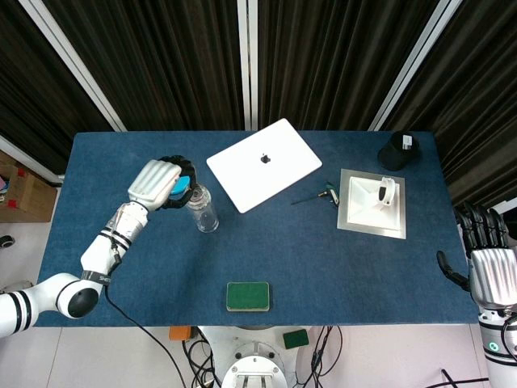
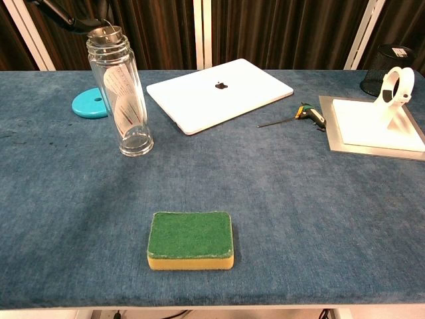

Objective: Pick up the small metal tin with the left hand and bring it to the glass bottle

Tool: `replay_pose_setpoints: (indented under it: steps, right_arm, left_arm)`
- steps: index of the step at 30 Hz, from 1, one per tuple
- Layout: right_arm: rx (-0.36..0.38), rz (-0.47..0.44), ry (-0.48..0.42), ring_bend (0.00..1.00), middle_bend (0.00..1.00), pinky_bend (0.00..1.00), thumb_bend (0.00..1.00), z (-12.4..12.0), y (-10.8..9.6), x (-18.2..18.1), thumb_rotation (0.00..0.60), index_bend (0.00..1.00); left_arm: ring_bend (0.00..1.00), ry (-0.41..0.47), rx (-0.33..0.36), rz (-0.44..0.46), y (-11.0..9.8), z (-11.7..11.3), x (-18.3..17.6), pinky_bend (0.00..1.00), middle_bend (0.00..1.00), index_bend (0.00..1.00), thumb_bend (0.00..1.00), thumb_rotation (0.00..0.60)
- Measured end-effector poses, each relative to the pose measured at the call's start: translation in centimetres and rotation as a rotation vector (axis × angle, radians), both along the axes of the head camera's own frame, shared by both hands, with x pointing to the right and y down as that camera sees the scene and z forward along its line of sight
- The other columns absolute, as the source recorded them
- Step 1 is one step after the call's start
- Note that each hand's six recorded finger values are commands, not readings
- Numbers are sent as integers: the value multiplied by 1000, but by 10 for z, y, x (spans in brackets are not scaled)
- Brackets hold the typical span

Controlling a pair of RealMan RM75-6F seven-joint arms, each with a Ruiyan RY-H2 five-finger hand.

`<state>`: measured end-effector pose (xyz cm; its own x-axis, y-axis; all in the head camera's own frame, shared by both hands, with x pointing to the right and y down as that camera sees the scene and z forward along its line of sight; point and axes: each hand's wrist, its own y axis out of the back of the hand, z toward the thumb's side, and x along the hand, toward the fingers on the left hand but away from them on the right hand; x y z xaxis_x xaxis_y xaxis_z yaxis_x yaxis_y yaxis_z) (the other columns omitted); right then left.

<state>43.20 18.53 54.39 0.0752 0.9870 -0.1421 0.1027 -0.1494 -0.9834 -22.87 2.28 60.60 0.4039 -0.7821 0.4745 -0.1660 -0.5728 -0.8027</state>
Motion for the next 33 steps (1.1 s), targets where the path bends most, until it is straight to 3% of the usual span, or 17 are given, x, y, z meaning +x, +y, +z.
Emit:
replay_pose_setpoints:
  steps: [19,23,28,33]
  right_arm:
    - [-5,3,3,0,0,0,327,1,0,0,600,0]
    - [-6,7,4,0,0,0,327,1,-1,0,600,0]
    - [-7,9,4,0,0,0,327,1,0,1,600,0]
    - [-5,10,5,0,0,0,327,0,0,1,600,0]
  left_arm:
    - [249,-65,66,55,5,5,4,294,372,594,417,600]
    - [248,-66,68,58,5,5,3,291,372,539,416,600]
    - [245,-66,68,67,7,4,3,290,362,391,412,600]
    - [240,-62,73,85,8,3,3,289,345,341,400,600]
